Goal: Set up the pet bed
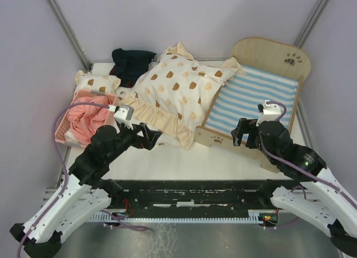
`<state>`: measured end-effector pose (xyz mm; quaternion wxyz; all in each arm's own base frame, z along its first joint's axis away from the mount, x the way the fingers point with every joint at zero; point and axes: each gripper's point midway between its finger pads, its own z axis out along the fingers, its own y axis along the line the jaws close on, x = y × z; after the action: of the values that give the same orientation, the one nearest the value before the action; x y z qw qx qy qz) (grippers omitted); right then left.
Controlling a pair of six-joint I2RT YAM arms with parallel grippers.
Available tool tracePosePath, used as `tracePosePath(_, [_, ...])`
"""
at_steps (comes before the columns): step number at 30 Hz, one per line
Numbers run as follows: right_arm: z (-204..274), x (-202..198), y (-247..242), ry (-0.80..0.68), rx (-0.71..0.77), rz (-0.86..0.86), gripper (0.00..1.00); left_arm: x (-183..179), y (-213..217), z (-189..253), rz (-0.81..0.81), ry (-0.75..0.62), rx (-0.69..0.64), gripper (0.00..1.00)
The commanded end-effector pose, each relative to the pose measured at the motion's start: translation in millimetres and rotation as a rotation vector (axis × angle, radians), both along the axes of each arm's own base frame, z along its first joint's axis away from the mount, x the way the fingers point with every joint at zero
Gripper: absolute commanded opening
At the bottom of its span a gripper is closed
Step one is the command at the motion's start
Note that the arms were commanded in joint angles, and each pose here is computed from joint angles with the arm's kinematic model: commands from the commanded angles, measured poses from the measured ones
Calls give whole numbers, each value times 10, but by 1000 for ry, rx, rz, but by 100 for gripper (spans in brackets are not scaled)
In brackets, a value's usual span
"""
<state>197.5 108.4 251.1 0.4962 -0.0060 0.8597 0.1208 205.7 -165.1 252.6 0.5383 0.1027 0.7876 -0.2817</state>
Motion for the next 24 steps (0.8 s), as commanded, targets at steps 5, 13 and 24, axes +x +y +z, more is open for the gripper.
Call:
tracePosePath(5, [138, 60, -42, -42, 52, -71, 99, -6, 8, 179, 25, -36, -82, 99])
tracePosePath(13, [49, 231, 72, -10, 76, -141, 100, -10, 49, 119, 43, -16, -62, 99])
tracePosePath(24, [-250, 808, 706, 43, 109, -160, 63, 37, 305, -35, 179, 12, -14, 100])
